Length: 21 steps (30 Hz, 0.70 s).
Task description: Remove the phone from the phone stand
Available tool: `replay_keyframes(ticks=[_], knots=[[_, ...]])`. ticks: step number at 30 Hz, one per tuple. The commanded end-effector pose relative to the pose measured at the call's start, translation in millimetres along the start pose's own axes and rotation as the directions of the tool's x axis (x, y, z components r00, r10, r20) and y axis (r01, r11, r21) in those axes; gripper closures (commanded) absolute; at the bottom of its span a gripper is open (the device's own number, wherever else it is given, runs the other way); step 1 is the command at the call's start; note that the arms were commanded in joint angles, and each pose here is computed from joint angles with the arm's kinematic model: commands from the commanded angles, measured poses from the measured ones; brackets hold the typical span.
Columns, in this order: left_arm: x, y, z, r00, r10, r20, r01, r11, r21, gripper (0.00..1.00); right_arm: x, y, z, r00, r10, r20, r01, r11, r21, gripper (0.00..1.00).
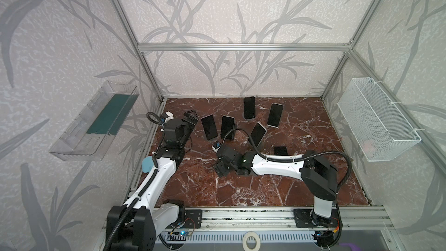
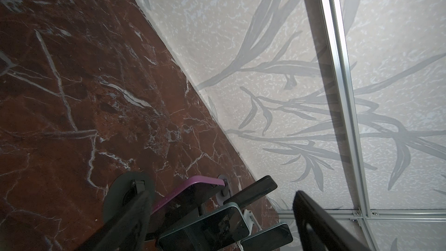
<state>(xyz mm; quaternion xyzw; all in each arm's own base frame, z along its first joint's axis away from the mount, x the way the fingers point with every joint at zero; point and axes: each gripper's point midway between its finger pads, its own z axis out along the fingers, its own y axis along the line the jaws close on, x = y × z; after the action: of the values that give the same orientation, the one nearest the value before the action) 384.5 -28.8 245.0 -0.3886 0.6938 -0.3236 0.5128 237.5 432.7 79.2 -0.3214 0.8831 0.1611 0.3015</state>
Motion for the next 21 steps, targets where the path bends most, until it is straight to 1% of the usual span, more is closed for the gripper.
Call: replay_keyframes(ticks=[1, 4, 9, 10, 14, 21], knots=[[-9.5, -18.8, -3.7, 1.0, 0.008, 0.027, -0.01, 0.999, 0.045, 0.08, -3.3, -8.8, 4.3, 1.0, 0.014, 0.003, -0.015, 0.998, 0.065, 0.18], [-10.3, -19.5, -4.5, 1.0, 0.006, 0.029, -0.007, 0.999, 0.047, 0.08, -2.1, -9.5, 3.1, 1.0, 0.015, 0.009, -0.015, 0.998, 0.064, 0.23], [-10.4, -21.8, -6.4, 1.0, -0.001, 0.03, -0.001, 0.998, 0.059, 0.08, -10.0, 1.2, -8.8, 0.999, 0.008, 0.046, -0.008, 1.0, -0.009, 0.4], [-10.7, -22.8, -7.0, 1.0, -0.001, 0.03, -0.001, 0.998, 0.063, 0.08, -12.5, 2.9, -12.0, 0.998, 0.008, 0.059, -0.007, 1.0, -0.019, 0.41], [-10.1, -22.4, -5.8, 1.0, 0.0, 0.028, -0.002, 0.998, 0.063, 0.08, -19.9, 3.1, -20.0, 0.996, 0.002, 0.091, 0.001, 1.0, -0.026, 0.45], [-8.9, -26.1, -5.9, 1.0, -0.004, 0.015, 0.003, 0.997, 0.075, 0.08, -29.4, 3.7, -37.5, 0.993, 0.007, 0.117, -0.003, 0.999, -0.037, 0.47]])
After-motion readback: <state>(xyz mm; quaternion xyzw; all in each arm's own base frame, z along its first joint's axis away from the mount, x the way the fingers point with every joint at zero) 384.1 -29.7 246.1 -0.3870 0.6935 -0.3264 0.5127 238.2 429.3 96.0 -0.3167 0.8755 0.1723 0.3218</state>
